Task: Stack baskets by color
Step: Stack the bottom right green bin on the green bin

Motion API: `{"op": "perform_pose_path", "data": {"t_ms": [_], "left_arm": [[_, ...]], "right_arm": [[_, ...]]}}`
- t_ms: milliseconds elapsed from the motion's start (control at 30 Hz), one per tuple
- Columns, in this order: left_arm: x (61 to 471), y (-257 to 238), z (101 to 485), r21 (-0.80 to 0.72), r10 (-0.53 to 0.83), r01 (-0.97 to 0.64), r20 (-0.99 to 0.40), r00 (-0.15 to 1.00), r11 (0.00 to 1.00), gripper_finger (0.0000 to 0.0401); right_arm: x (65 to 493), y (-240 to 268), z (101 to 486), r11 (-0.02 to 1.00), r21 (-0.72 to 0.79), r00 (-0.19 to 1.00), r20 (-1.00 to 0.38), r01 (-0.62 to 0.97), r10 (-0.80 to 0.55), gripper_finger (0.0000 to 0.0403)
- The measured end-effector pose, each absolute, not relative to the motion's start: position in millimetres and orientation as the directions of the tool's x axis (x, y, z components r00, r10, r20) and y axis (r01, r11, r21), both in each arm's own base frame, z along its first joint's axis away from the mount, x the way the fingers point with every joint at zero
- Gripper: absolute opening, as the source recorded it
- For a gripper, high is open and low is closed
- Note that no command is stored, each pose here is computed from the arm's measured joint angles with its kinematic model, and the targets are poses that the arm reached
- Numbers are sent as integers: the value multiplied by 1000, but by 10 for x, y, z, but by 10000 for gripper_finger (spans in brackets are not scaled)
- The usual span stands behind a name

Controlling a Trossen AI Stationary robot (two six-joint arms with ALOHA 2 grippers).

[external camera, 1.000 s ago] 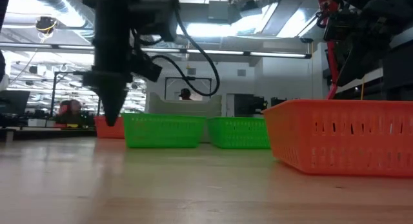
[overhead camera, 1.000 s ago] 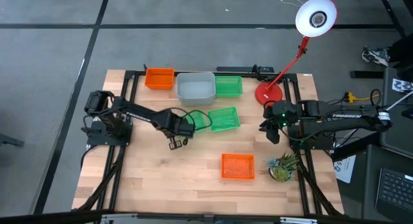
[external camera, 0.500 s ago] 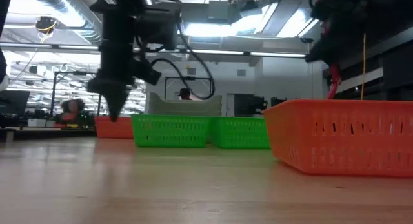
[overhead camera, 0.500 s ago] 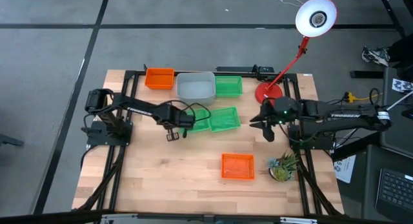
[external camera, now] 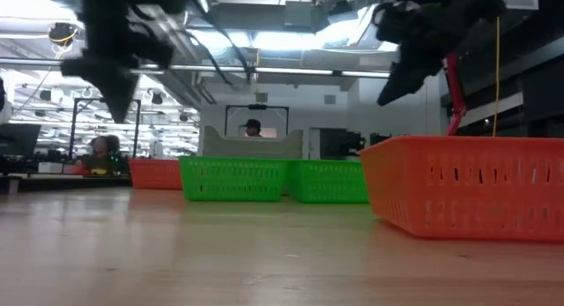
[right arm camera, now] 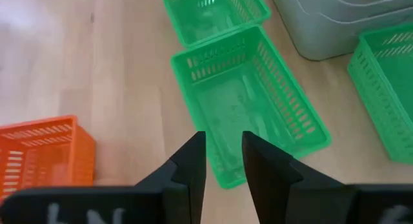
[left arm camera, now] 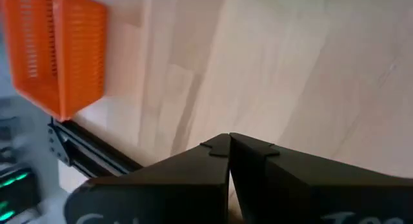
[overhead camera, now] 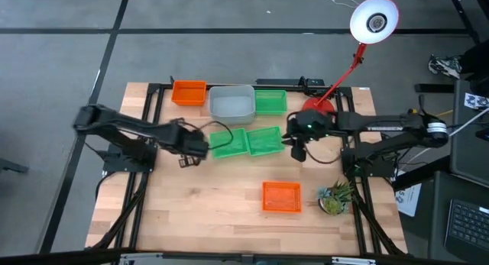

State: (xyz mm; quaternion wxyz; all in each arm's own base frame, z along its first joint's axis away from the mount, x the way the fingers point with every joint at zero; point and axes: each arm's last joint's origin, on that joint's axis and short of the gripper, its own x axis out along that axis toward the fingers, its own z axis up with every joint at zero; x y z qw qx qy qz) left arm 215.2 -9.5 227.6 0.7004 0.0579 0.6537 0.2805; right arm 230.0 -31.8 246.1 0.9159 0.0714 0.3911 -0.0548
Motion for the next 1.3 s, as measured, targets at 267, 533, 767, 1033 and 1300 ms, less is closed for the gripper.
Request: {"op": "perform_pose_path", "data": {"t_ms": [267,533,767,1033,1300], "left_arm": [[1539,58,2215,221,412,-463,-836,364,858,0],[1547,79,2533,80,372,-384,-493,786,920,0],[1535,79,2508,74,372,-374,-393,841,924,0],[1543,81,2228,41,378,-396,-402,834,917,0],[1540,81,1939,77,375,-370,-301,877,926,0]], "right_arm": [[2642,-392,2434,998,18,601,-799,59,-21,100],[2825,-406,2226,999,13,536,-844,-29,27,100],[2894,-389,2073,991,76,495,-860,-115,123,112],[2919,-360,2076,970,152,513,-827,-191,230,172],[2942,-355,2079,989,44,526,-843,-141,113,200]]}}
